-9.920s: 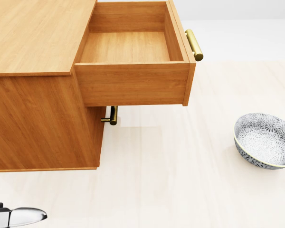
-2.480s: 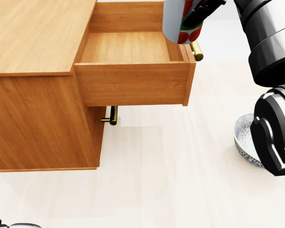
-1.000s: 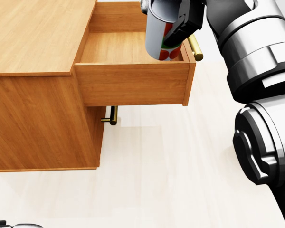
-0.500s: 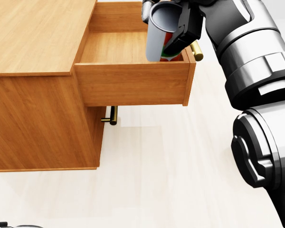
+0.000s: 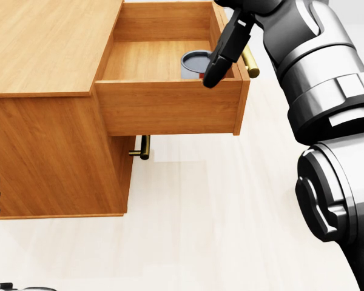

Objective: Put the ketchup in the top drawer of the cabinet.

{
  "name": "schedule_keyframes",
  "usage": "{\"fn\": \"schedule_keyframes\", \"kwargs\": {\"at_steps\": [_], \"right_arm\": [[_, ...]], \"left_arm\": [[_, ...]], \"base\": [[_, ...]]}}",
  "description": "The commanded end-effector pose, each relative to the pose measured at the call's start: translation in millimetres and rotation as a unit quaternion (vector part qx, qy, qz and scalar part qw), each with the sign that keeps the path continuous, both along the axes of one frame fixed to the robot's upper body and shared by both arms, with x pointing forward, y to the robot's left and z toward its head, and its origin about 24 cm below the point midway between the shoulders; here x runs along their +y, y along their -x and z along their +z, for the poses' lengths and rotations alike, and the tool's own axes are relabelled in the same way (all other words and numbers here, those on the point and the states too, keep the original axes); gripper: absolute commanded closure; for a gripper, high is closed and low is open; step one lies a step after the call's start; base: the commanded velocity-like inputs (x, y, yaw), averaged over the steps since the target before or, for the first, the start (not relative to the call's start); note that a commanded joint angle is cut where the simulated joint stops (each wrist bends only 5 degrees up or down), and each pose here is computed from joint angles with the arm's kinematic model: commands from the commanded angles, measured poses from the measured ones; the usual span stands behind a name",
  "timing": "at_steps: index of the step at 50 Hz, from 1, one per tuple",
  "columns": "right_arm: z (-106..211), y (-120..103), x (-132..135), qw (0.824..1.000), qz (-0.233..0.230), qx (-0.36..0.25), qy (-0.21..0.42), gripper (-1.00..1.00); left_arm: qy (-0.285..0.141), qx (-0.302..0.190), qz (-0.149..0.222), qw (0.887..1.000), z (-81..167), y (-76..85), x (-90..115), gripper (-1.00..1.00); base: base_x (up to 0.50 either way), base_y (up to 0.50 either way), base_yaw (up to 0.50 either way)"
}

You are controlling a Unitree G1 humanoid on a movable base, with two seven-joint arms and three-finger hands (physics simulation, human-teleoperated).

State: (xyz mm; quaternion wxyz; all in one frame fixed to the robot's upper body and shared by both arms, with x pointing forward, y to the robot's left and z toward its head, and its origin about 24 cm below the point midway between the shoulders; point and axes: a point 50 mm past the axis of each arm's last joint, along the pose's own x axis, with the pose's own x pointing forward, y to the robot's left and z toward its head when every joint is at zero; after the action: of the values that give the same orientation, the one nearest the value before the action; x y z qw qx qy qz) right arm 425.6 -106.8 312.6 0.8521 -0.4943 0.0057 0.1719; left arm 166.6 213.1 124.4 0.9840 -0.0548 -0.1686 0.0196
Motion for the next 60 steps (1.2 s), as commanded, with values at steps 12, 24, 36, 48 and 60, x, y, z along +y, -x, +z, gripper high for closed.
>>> {"fn": "schedule_keyframes", "kwargs": {"at_steps": [12,24,36,48,60], "right_arm": [[3.1,0.6,-1.4,1.0,-0.001,0.001,0.012,-1.0],[53.4,13.1,-2.9,0.998,0.004,-0.043,0.036,-1.0],[108.9,36.0,-11.9,0.994,0.007,-0.091,0.061,-1.0],[135.2,59.3,-28.2,0.973,-0.019,-0.209,0.093,-1.0],[126.8,127.8,-32.6,0.885,-0.087,-0.413,0.198,-1.0]], "left_arm": [[0.005,0.004,-0.005,1.0,-2.2,0.5,-0.7,-1.0],[0.004,-0.005,-0.001,1.0,1.7,2.3,0.8,-1.0],[-0.003,-0.023,0.002,1.0,10.7,8.1,0.6,-1.0],[-0.014,-0.04,0.004,0.999,19.8,18.4,-0.5,-1.0],[-0.025,-0.044,0.0,0.999,23.6,28.1,-3.7,-1.0]], "base": [[0.0,0.0,0.0],[0.0,0.0,0.0],[0.0,0.0,0.0],[0.0,0.0,0.0],[0.0,0.0,0.0]]}}
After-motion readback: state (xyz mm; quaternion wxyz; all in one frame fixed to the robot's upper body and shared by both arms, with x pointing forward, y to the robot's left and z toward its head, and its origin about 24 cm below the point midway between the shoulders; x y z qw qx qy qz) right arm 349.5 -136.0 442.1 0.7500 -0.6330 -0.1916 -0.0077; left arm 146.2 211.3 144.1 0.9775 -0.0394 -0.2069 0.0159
